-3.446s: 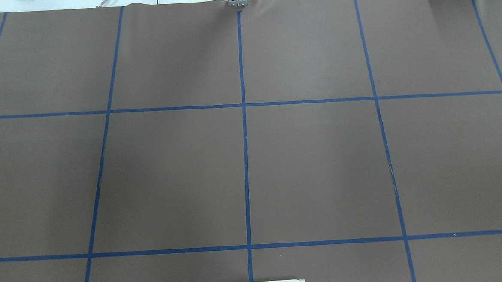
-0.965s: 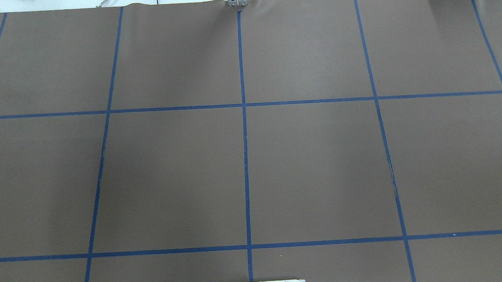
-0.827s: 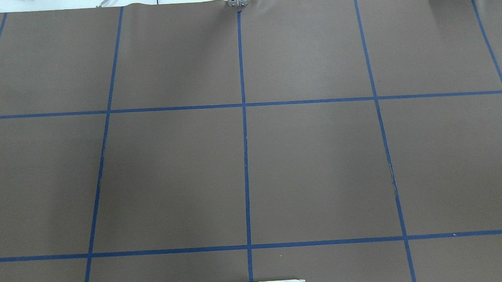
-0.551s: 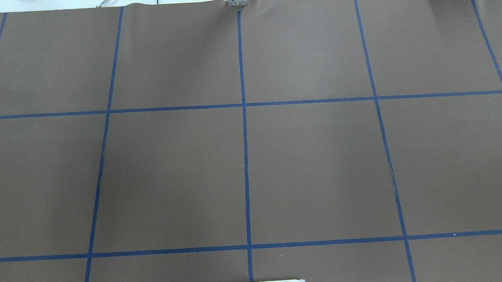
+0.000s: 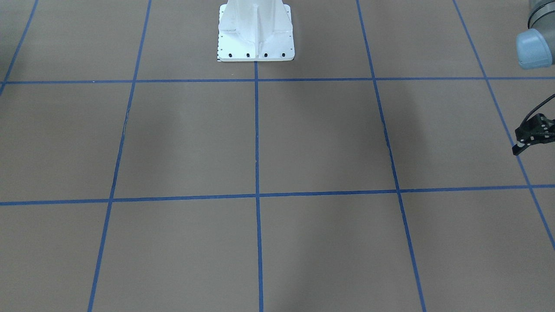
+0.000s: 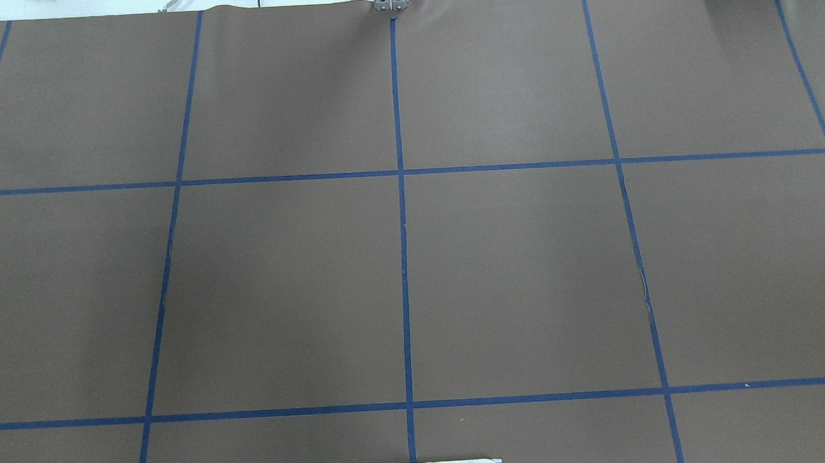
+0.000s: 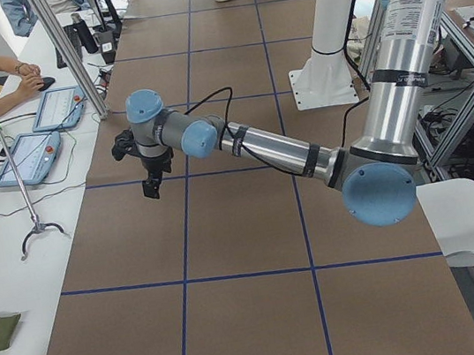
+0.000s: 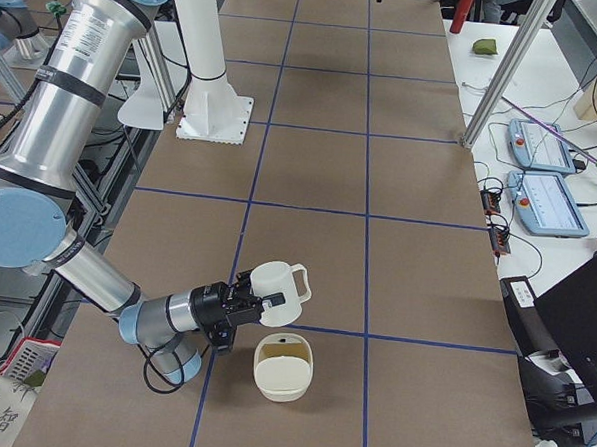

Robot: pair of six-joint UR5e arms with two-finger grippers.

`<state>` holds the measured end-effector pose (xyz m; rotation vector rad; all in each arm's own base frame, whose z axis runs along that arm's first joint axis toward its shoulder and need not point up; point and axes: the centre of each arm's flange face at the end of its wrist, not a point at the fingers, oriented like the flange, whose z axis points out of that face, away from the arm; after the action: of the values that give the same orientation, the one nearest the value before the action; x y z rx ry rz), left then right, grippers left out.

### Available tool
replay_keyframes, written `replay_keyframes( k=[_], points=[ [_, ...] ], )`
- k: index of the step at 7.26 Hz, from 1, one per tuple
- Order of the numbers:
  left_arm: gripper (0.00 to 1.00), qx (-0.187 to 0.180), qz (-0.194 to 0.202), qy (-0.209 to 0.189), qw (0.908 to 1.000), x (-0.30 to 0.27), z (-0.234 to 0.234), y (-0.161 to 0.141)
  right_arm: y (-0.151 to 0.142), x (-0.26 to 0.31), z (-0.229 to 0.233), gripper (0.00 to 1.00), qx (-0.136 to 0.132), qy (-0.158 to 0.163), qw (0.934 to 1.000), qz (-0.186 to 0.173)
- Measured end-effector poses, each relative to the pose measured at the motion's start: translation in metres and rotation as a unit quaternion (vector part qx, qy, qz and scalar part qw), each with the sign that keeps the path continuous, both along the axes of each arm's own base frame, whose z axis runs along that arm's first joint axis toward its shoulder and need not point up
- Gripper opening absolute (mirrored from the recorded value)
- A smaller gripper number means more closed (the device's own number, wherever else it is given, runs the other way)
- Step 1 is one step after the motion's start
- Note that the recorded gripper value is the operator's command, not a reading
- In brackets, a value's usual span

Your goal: Left arm hands cup to right arm to dump lemon

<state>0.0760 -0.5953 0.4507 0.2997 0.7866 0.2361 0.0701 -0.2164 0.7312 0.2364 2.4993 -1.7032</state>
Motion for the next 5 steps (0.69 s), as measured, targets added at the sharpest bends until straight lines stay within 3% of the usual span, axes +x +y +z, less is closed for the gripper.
replay_keyframes(
  k=[1,2,3,4,5],
  points=[
    [1.0,0.001,0.0,0.0,1.0,0.0,-0.001,0.001,0.002,0.001,0.002,0.0,-0.001,0.025,0.9997,0.004],
    [1.0,0.002,0.0,0.0,1.0,0.0,-0.001,0.002,0.004,0.0,0.001,0.0,0.002,0.077,0.9969,0.013],
    [1.0,0.002,0.0,0.001,1.0,-0.001,-0.001,0.003,0.007,-0.001,0.0,0.0,0.009,0.143,0.9895,0.021],
    [1.0,0.001,0.0,0.001,1.0,-0.001,0.0,0.004,0.012,-0.001,-0.001,0.0,0.019,0.213,0.9764,0.028],
    [1.0,-0.001,0.0,0.0,1.0,-0.001,0.002,0.004,0.017,-0.001,-0.004,0.0,0.034,0.286,0.9568,0.038]
  ],
)
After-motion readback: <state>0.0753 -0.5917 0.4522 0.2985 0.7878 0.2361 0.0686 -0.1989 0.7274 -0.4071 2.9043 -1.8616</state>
